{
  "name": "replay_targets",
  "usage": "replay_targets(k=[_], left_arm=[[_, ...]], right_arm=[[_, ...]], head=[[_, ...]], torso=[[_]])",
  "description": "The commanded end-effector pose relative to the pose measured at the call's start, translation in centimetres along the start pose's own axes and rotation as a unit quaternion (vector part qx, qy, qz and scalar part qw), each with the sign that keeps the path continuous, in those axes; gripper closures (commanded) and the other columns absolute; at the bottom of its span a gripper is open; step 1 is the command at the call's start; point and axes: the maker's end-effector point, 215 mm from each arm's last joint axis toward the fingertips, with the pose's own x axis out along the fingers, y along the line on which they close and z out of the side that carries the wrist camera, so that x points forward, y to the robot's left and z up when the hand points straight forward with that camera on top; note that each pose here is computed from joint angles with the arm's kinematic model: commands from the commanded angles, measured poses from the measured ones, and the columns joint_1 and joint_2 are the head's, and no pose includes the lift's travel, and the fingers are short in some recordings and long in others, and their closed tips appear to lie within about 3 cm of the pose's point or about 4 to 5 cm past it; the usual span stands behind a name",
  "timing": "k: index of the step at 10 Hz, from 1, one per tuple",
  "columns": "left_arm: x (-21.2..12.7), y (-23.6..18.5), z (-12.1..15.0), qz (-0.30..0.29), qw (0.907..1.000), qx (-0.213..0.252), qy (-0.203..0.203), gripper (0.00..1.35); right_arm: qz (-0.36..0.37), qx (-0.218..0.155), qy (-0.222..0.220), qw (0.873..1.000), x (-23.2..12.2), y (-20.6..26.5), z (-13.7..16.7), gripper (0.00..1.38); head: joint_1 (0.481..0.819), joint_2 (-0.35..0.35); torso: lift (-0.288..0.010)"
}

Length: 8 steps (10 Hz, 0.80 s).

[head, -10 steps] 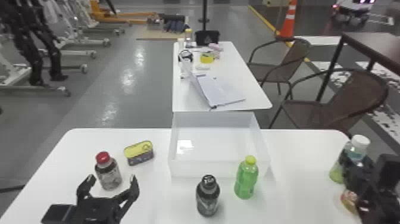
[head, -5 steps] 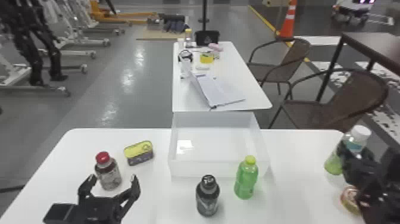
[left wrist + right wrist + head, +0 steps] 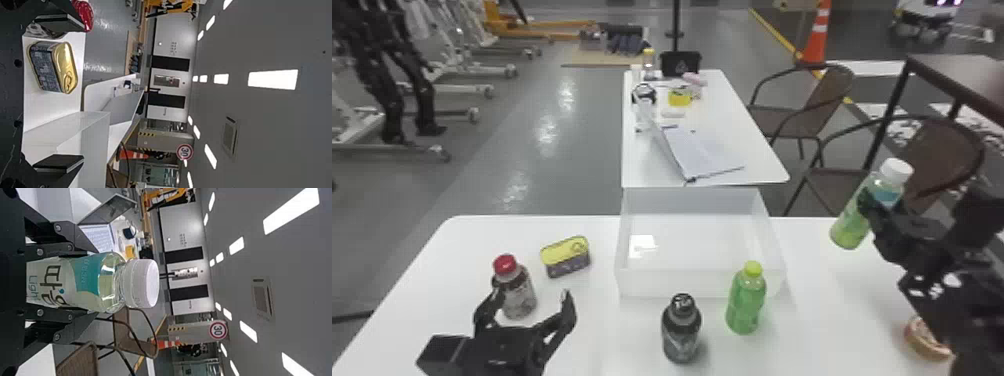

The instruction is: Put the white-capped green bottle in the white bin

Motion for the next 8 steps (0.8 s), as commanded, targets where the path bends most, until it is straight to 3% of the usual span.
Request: replay_targets(k=[1, 4, 8], left_arm=[[0.1, -0.2, -0.1, -0.001, 1.0000, -0.003, 0.000, 0.13], [0.3, -0.5, -0.2, -0.003, 1.0000, -0.007, 0.001, 0.13], [0.5, -1.0, -0.4, -0.005, 0.9999, -0.016, 0.000, 0.13]], right_arm=[[0.036, 0.005, -0.006, 0.999, 1.3, 3.0, 1.6, 1.03], [0.103, 0.008, -0.007, 0.995, 3.0, 8.6, 2.9, 1.03], [0.197, 0.022, 0.013, 0.980, 5.0, 15.0, 1.0, 1.03]], head=[[0.549, 0.000], [0.549, 0.000], [0.549, 0.000]], torso=[[-0.100], [-0.100], [-0.100]])
